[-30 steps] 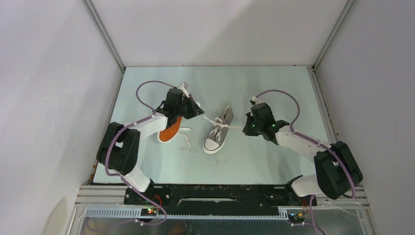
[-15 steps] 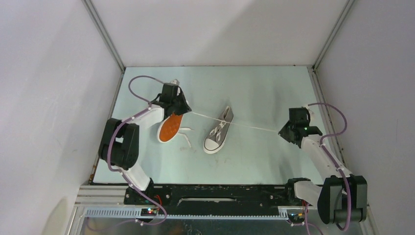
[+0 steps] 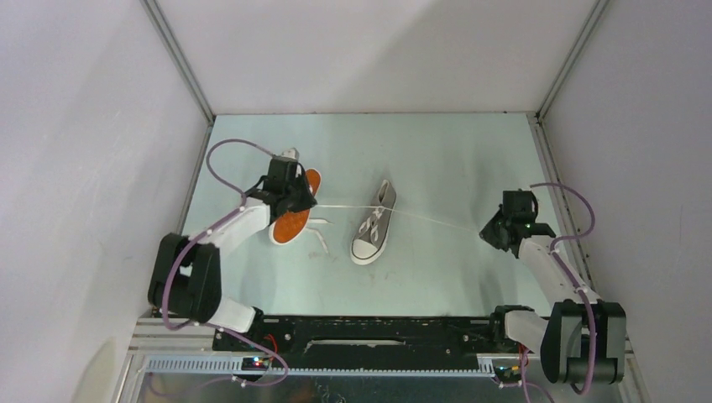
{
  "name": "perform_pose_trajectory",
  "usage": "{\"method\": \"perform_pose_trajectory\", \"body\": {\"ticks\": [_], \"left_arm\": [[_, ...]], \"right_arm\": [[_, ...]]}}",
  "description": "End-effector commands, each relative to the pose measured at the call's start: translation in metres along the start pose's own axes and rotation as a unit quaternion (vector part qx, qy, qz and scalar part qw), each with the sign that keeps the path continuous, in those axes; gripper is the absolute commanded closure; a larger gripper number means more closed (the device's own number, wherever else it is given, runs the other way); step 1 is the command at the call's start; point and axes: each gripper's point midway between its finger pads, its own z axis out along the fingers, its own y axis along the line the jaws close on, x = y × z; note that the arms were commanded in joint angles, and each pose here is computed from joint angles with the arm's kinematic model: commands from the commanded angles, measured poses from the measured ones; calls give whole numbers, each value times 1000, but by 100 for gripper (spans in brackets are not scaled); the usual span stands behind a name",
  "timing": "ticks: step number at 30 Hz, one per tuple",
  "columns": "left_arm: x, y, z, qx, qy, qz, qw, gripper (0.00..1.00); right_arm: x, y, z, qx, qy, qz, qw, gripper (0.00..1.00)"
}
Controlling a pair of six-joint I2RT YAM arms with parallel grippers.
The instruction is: Tie the shoes
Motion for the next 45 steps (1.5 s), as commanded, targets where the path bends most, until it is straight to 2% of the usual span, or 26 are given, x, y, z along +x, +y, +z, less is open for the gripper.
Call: {"method": "perform_pose_trajectory", "body": {"ticks": [1, 6, 11, 20, 24, 28, 31, 32, 33, 34, 35, 36, 38, 40, 43, 45], "left_arm": [[-31, -21, -31, 39, -75, 55, 995, 100], [-37, -48, -59, 105, -99, 50, 988, 100], [-25, -44, -78, 117, -115, 39, 986, 100], [18, 14, -42, 0, -56, 10, 998, 100], [26, 23, -22, -24, -31, 13, 999, 100], [31, 18, -11, -13, -14, 20, 1000, 100], [29, 14, -10, -8, -12, 32, 999, 96], [30, 13, -11, -9, -8, 36, 999, 94], [30, 11, -13, -9, -8, 44, 999, 86], [30, 9, -15, -8, -9, 50, 999, 73], [28, 6, -18, -9, -16, 65, 998, 67], [30, 7, -21, -18, -12, 77, 997, 55], [27, 5, -31, -38, -27, 108, 993, 45], [23, 7, -40, -71, -43, 139, 987, 41], [15, -3, -51, -91, -62, 187, 976, 41], [13, -17, -50, -71, -68, 218, 971, 41]], "right_arm": [[5, 55, -15, -102, -21, -116, 988, 100], [2, 81, -47, -140, -73, -129, 979, 100], [-10, 55, -60, -106, -98, -98, 985, 100], [-25, 5, -37, 6, -94, -29, 995, 100], [-32, 11, -33, -7, -98, -29, 995, 100], [-28, 24, -27, -38, -81, -56, 994, 100], [-22, 37, -24, -67, -64, -80, 993, 100], [-21, 43, -25, -76, -64, -87, 991, 98], [-18, 56, -28, -95, -66, -114, 987, 86], [-16, 63, -30, -101, -71, -130, 984, 69], [-13, 76, -37, -103, -86, -161, 978, 63], [0, 90, -41, -113, -86, -194, 971, 53], [-1, 106, -50, -112, -107, -223, 962, 47], [3, 115, -51, -119, -105, -240, 958, 45], [9, 134, -51, -152, -90, -255, 951, 44], [14, 145, -53, -172, -84, -266, 945, 43]]}}
